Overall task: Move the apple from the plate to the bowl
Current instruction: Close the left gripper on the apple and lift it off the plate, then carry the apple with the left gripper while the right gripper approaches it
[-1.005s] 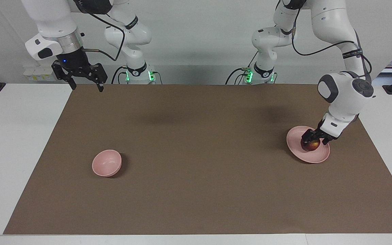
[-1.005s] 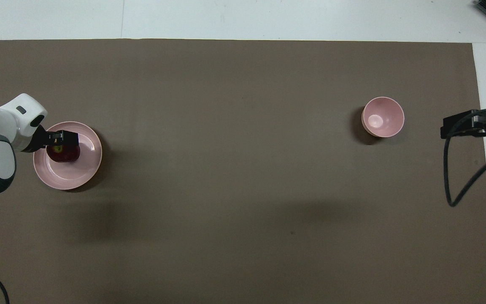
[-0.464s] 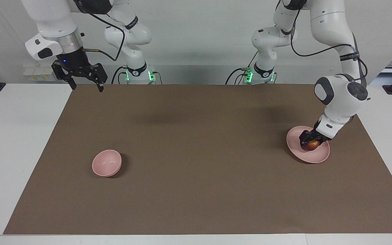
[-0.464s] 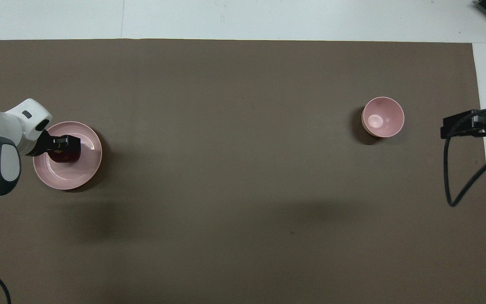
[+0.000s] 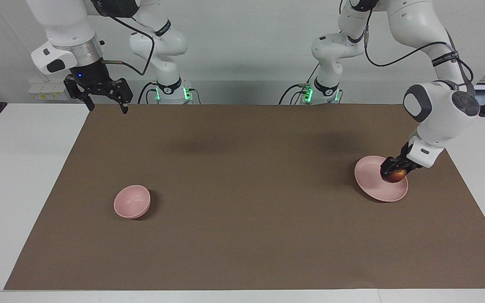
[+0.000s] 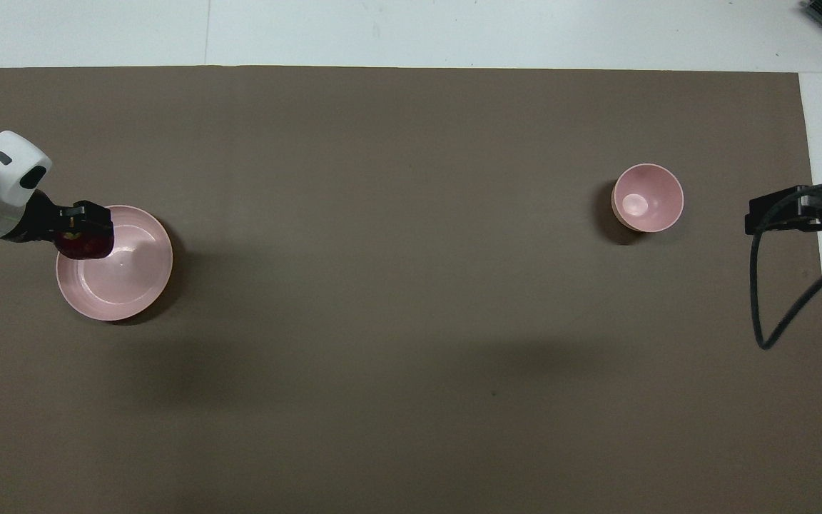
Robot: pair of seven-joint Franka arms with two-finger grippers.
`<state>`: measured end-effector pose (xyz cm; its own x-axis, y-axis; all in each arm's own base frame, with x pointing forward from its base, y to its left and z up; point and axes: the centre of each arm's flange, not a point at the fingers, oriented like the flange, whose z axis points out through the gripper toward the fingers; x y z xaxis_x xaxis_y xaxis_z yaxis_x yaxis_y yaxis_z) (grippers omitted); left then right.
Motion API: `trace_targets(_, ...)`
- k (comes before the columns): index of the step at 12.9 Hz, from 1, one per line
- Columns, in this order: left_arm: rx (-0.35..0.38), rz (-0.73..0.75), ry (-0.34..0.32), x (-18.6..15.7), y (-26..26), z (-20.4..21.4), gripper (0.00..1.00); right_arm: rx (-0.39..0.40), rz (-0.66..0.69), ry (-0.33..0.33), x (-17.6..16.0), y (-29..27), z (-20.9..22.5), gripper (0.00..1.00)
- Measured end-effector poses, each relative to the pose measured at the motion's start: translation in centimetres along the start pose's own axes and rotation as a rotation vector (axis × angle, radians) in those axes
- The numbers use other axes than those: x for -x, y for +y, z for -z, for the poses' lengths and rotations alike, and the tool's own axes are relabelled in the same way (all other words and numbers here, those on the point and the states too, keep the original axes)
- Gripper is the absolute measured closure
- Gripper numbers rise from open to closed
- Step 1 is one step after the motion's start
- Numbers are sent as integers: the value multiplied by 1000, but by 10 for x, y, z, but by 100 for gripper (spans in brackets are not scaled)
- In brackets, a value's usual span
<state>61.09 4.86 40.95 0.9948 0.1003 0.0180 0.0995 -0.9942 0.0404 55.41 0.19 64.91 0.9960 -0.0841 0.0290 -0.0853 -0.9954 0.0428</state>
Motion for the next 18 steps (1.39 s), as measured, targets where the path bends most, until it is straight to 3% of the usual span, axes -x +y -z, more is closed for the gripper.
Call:
trace_targets(3, 16, 38, 7, -7, 5, 24, 17, 0, 0, 0, 0, 0, 0, 0)
trace_targets(7, 112, 101, 8, -13, 21, 51, 17, 0, -1, 0, 0, 0, 0, 0)
trace_targets(9, 164, 122, 6, -15, 29, 54, 17, 0, -8, -1, 0, 4, 0, 0)
trace_targets(13, 189, 96, 8, -17, 52, 59, 17, -12, -4, 0, 0, 1, 0, 0)
trace_targets(18, 238, 179, -110, -7, 76, 61, 17, -146, -18, 48, -6, -17, 3, 0)
